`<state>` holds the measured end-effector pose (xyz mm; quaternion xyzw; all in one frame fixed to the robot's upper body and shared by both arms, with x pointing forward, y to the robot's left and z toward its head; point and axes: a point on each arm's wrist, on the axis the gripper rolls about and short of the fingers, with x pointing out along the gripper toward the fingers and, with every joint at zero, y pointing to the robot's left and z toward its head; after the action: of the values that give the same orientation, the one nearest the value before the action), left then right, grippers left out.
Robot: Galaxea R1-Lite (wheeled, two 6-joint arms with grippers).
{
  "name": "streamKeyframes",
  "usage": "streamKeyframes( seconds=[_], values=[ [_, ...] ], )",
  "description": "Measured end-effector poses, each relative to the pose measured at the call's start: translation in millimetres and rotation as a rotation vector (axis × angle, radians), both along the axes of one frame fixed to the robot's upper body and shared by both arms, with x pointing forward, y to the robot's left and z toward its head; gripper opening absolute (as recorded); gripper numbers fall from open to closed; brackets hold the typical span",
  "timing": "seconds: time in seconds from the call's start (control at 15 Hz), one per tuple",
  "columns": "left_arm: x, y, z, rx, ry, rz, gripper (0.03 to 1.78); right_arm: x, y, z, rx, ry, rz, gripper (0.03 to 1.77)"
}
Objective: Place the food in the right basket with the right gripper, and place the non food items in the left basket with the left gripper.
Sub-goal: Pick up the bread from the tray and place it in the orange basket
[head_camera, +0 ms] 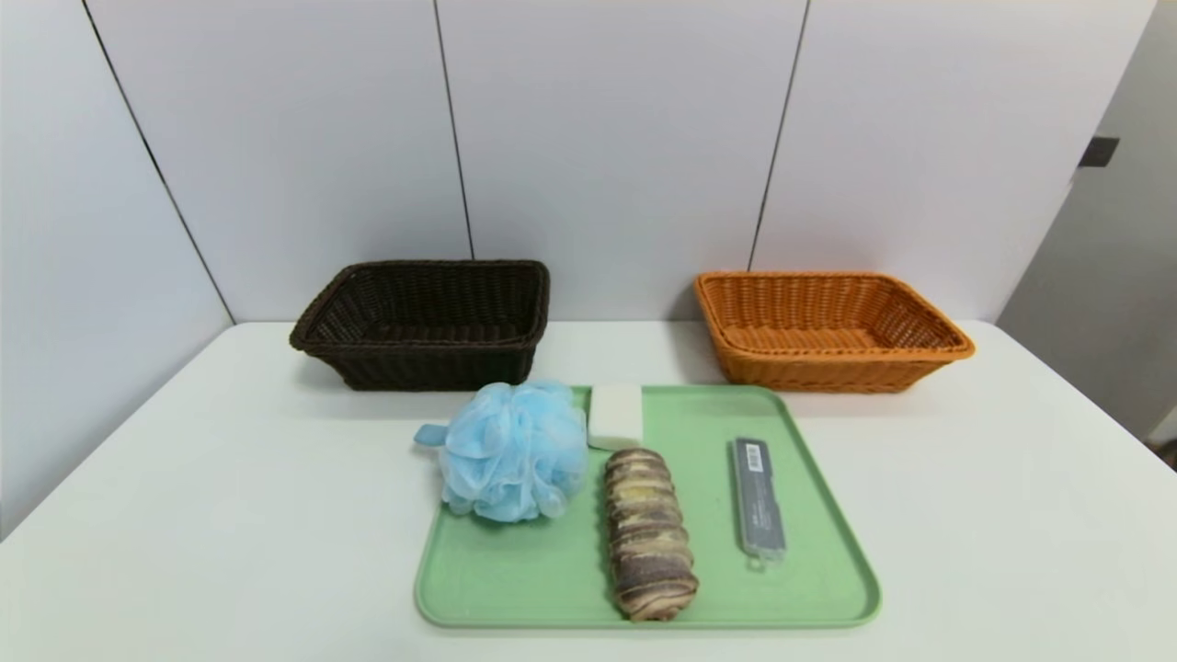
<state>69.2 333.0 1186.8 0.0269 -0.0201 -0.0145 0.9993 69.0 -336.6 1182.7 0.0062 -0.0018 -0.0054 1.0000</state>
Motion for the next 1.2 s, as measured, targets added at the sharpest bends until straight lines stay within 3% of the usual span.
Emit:
streamKeyframes(
  seconds=[0.53, 0.73, 0.93, 1.2],
  values=[
    [0.0, -0.2, -0.7, 0.017, 0.007, -0.007, 1.69, 0.0, 0.1, 0.2, -0.031, -0.002, 0.006, 1.71],
    [-9.0, -0.3, 19.7, 0.025, -0.002, -0.014, 1.69, -2.1, 0.8, 6.7, -0.067, -0.014, 0.033, 1.71],
    [-20.7, -0.4, 64.4, 0.028, 0.017, -0.026, 1.69, -11.6, 2.2, 50.8, -0.070, -0.019, 0.090, 1.71],
    [-3.8, -1.3, 147.9, 0.025, 0.044, -0.064, 1.69, 1.9, 3.3, 151.5, -0.066, 0.035, 0.146, 1.71]
  ],
)
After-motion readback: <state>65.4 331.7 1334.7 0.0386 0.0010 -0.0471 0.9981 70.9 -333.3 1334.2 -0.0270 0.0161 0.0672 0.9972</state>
